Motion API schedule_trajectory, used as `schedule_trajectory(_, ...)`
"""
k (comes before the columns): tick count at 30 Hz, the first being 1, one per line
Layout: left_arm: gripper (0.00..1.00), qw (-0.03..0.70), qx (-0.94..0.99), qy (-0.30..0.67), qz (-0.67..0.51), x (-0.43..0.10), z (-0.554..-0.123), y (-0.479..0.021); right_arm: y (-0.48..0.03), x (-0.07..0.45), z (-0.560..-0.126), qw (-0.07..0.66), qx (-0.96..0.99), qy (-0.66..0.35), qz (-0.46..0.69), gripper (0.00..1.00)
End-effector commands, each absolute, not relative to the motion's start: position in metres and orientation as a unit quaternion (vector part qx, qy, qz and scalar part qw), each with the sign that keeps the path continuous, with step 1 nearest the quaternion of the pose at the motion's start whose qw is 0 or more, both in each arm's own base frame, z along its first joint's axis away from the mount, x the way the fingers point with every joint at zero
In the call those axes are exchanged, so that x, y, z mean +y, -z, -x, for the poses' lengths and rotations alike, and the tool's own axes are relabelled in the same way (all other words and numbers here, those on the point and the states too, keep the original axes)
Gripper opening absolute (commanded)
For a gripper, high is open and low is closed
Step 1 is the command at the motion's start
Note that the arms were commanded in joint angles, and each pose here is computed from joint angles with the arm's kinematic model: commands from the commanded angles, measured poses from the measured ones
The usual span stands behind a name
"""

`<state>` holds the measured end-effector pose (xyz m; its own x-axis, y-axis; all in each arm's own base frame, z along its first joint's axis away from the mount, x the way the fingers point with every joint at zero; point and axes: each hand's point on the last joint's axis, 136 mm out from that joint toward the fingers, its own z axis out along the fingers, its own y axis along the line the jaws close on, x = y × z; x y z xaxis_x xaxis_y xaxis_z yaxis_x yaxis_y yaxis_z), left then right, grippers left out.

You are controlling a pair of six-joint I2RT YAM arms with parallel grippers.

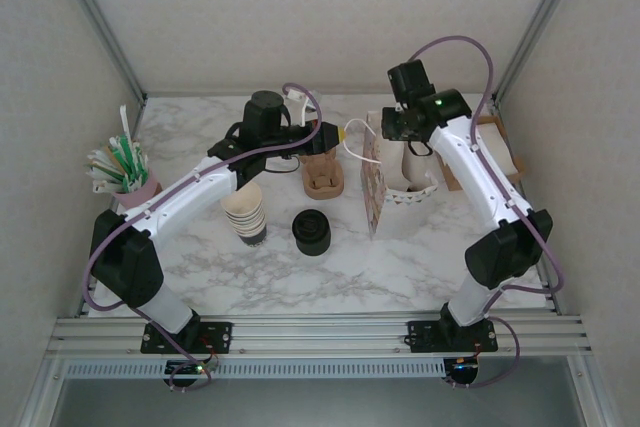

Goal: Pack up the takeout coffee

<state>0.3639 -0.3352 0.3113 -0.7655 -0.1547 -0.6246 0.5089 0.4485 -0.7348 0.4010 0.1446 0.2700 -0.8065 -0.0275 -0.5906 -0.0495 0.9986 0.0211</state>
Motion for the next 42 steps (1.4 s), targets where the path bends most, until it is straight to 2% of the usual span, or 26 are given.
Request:
schedule_trajectory(1,0.13,0.334,0.782,0.513,-0.118,-0.336,-0.363,-0.325,-0.286,0.148,-0.405,0.330,0.943,-0.033,0.018,0.35)
schedule_trajectory(7,0.42,0.358,0.768,0.517,-0.119,-0.330,-0.359,-0.343,-0.313,0.142,-0.386,0.354,0.934,-0.051,0.020,0.39)
schedule_trajectory(14,0.75,0.390,0.747,0.524,-0.121,-0.321,-0.350,-0.368,-0.350,0.137,-0.355,0.387,0.917,-0.091,0.023,0.48)
schedule_trajectory(20,0.96,0.420,0.731,0.525,-0.118,-0.309,-0.338,-0.386,-0.371,0.133,-0.326,0.409,0.903,-0.127,0.025,0.57)
schedule_trajectory(22,0.99,0.431,0.726,0.523,-0.116,-0.304,-0.334,-0.390,-0.375,0.130,-0.319,0.416,0.900,-0.130,0.024,0.60)
schedule_trajectory(29,1.00,0.476,0.711,0.508,-0.099,-0.282,-0.321,-0.402,-0.382,0.105,-0.295,0.445,0.889,-0.108,0.002,0.78)
schedule_trajectory(34,1.00,0.507,0.708,0.485,-0.080,-0.262,-0.315,-0.405,-0.383,0.076,-0.277,0.473,0.878,-0.067,-0.031,0.86)
schedule_trajectory(42,1.00,0.532,0.718,0.447,-0.047,-0.240,-0.316,-0.394,-0.373,0.033,-0.257,0.477,0.875,0.013,-0.084,0.91)
